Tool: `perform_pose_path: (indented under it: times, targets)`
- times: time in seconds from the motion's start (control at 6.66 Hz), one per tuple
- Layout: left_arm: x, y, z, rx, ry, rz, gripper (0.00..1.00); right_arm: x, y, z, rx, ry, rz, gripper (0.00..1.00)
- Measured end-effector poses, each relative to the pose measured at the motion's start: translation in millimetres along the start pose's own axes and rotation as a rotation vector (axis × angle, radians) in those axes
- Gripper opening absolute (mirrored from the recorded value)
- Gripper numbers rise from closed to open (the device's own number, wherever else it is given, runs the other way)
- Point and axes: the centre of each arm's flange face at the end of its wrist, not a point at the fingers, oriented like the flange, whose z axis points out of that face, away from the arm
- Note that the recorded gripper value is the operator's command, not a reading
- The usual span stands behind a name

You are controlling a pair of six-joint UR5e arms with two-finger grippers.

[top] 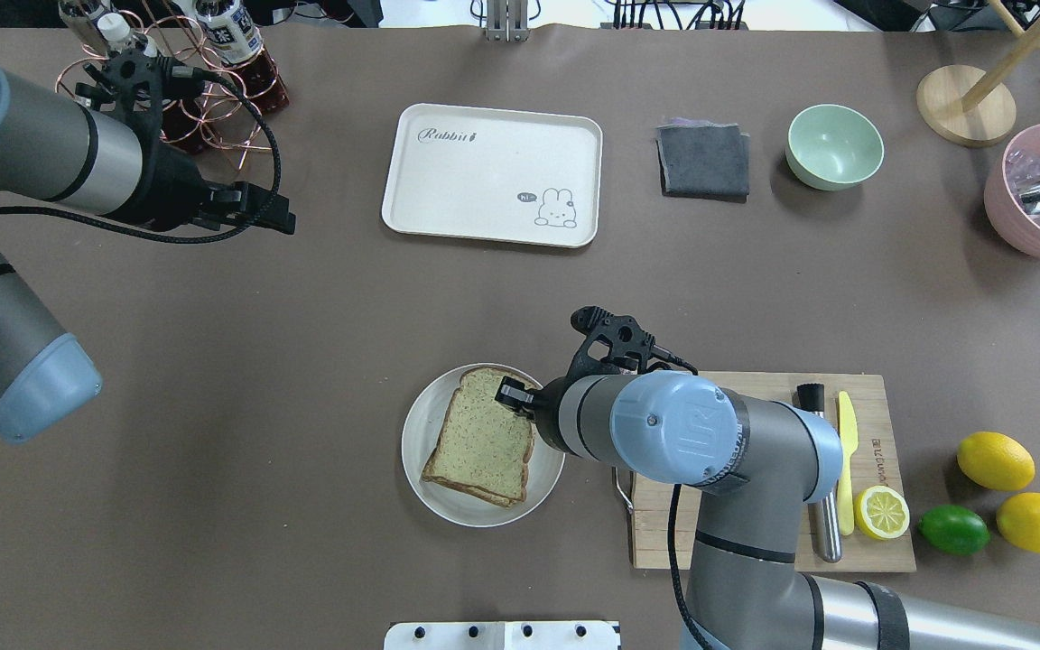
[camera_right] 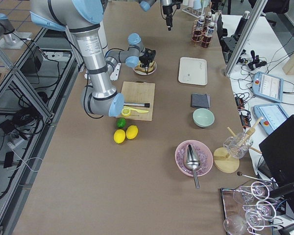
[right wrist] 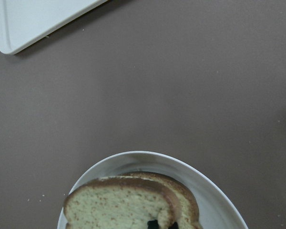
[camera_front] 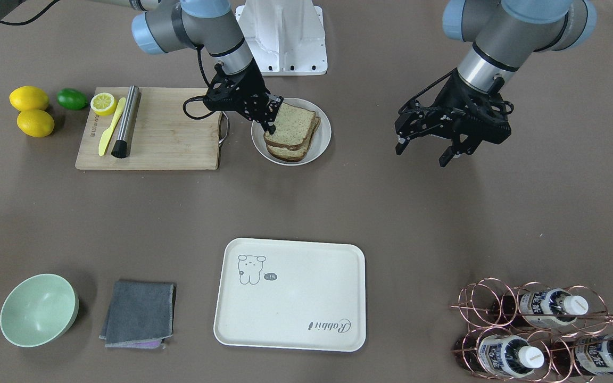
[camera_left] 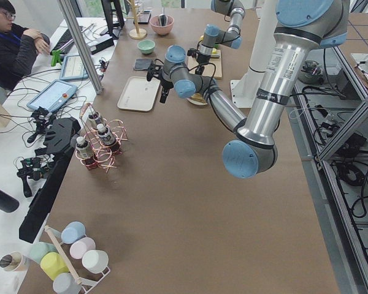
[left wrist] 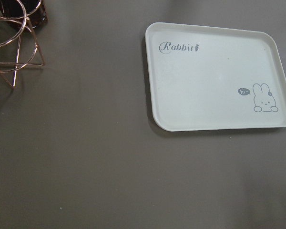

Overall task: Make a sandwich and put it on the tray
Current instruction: 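Lower the bread slice onto the egg toast and open the right gripper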

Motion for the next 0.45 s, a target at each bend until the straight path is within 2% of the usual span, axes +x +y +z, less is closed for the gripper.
perform_pose_path:
  times: [0.45]
  targets:
    - [-0.2,-0.1,0.3,0.0,-0.001,0.0,0.97,-2.7,2.4,4.0,0.003,0.002,0.002,0.0]
